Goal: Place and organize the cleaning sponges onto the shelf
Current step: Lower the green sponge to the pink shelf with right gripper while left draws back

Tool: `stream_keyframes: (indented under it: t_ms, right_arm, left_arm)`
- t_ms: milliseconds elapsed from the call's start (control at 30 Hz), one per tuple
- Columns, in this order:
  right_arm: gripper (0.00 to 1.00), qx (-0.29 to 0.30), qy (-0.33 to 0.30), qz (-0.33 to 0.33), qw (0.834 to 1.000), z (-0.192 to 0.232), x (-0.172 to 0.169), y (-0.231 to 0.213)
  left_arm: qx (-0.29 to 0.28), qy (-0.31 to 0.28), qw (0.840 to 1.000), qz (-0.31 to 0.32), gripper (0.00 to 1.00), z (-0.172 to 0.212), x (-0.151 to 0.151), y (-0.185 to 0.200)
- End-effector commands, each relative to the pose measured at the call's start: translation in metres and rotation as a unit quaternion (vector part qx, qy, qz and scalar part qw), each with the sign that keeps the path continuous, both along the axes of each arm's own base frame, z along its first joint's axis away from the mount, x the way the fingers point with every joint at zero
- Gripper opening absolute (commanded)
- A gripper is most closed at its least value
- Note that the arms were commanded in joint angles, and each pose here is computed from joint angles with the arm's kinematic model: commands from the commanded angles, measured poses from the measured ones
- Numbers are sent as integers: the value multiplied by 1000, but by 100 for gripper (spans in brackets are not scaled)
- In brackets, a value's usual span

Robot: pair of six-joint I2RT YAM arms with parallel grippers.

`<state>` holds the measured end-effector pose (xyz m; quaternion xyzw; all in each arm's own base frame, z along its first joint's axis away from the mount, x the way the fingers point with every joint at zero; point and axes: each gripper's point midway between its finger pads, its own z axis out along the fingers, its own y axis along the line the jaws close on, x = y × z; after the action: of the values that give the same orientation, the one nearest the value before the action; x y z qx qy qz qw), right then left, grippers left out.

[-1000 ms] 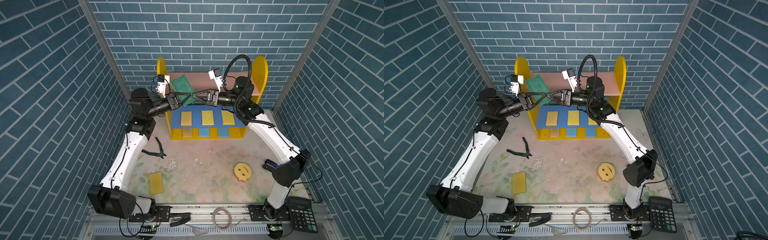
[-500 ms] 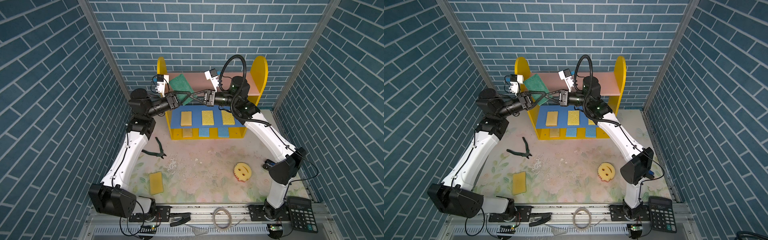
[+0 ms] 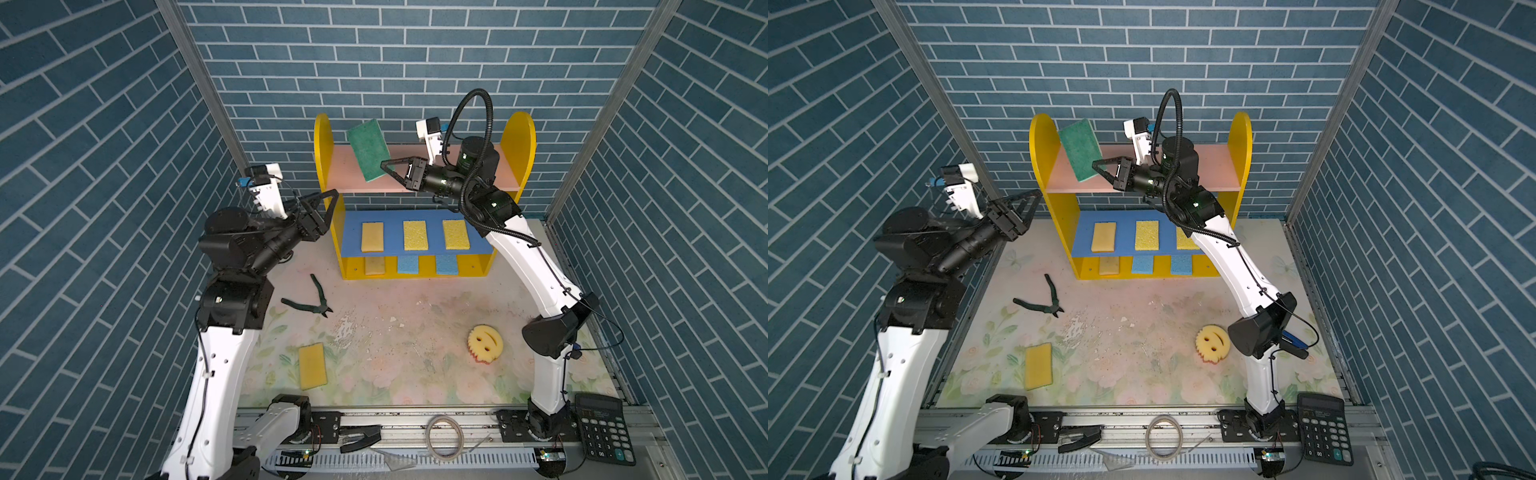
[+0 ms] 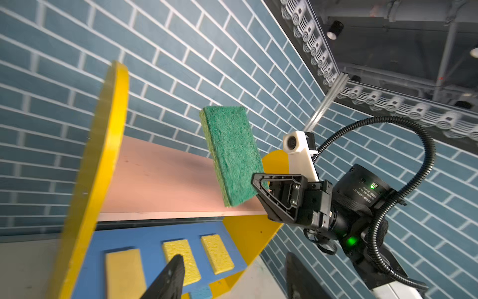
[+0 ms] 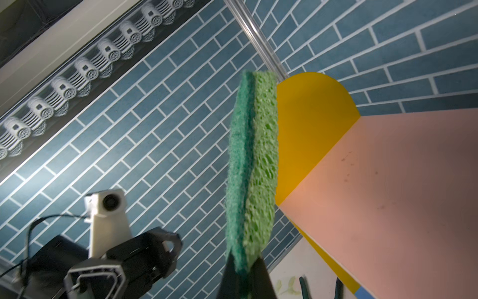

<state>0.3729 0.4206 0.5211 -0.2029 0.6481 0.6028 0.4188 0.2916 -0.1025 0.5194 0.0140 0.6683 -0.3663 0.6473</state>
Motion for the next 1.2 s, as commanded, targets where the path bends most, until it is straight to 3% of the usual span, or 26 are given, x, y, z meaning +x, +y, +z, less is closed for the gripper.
stream_keyframes:
  t_ms: [0,233,267,400,700,1167]
  right_arm:
    - [0,1,43,-53,998,-13,30,5]
    - [0,25,74,-144,986,-18,69,-3]
    - [0,21,89,-153,984,-34,80,3]
    - [0,27,114,-159,980,-49,91,9]
    - [0,18,128,-143,981,-65,90,23]
    - [0,22,108,-120,987,-44,67,27]
  left_arm:
    - [64,27,994,90,63,-32,3,28]
    - [91,38,988,116,63,-39,-16,39]
    - [95,38,988,117,63,-40,-18,40]
    - [108,43,985,127,63,-43,-25,44]
    - [119,60,982,133,63,-58,-23,47]
    - [98,63,989,95,63,-60,-1,32]
